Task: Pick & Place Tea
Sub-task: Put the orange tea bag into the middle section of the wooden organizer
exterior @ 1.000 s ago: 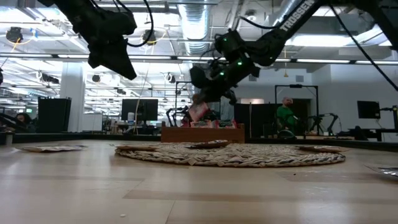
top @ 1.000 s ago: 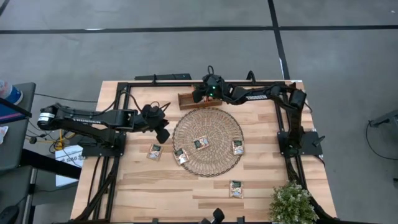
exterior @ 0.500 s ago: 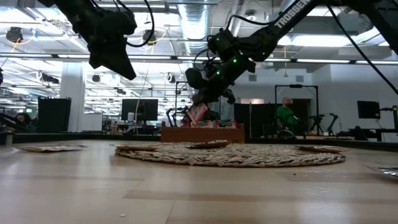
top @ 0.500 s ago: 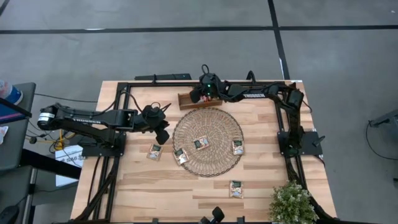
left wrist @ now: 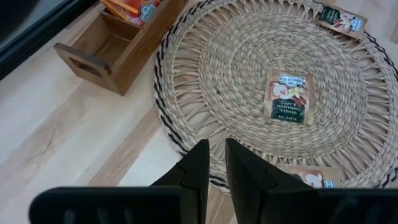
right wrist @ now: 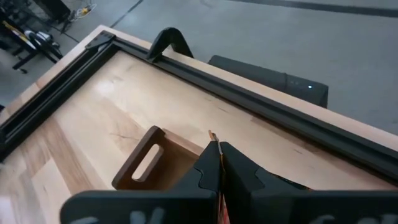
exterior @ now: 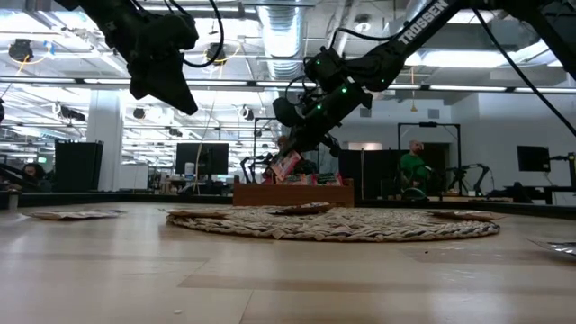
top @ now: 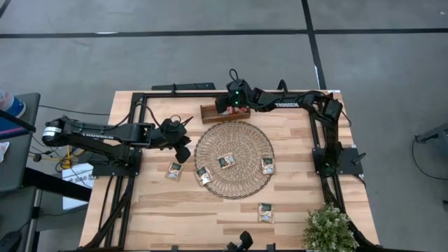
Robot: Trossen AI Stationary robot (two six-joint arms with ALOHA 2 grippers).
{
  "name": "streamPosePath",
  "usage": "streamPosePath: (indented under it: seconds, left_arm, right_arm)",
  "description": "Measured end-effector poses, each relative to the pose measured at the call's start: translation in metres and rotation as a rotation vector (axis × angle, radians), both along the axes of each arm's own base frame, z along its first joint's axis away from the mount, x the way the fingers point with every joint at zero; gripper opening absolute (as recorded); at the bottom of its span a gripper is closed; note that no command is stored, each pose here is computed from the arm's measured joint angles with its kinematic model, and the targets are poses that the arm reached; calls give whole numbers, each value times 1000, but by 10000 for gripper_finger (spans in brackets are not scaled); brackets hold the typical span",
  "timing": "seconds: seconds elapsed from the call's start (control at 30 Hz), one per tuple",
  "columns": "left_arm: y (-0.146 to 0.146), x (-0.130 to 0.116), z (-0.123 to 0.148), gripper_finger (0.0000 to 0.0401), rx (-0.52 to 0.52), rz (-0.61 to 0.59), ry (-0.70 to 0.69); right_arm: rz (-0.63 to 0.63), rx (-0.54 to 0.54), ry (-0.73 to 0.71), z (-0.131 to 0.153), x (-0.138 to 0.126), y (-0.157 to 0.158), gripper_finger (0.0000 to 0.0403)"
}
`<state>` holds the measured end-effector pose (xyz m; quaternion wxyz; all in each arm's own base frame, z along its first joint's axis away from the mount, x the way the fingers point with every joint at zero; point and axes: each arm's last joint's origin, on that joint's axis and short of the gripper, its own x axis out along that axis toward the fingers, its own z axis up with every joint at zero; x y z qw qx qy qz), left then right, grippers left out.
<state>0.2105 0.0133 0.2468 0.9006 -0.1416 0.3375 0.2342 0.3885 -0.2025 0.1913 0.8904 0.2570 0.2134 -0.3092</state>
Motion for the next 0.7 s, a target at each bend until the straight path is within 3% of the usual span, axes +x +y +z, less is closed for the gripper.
streamPosePath:
  seconds: [0.5, 0.7]
  left_arm:
    - [0, 0, 0, 44, -7, -10, 0]
    - [0, 0, 0, 44, -6, -10, 0]
  right_arm:
    - [-3, -35, 0, 1, 0, -2, 2]
    - [-23, -41, 3, 1, -3, -8, 35]
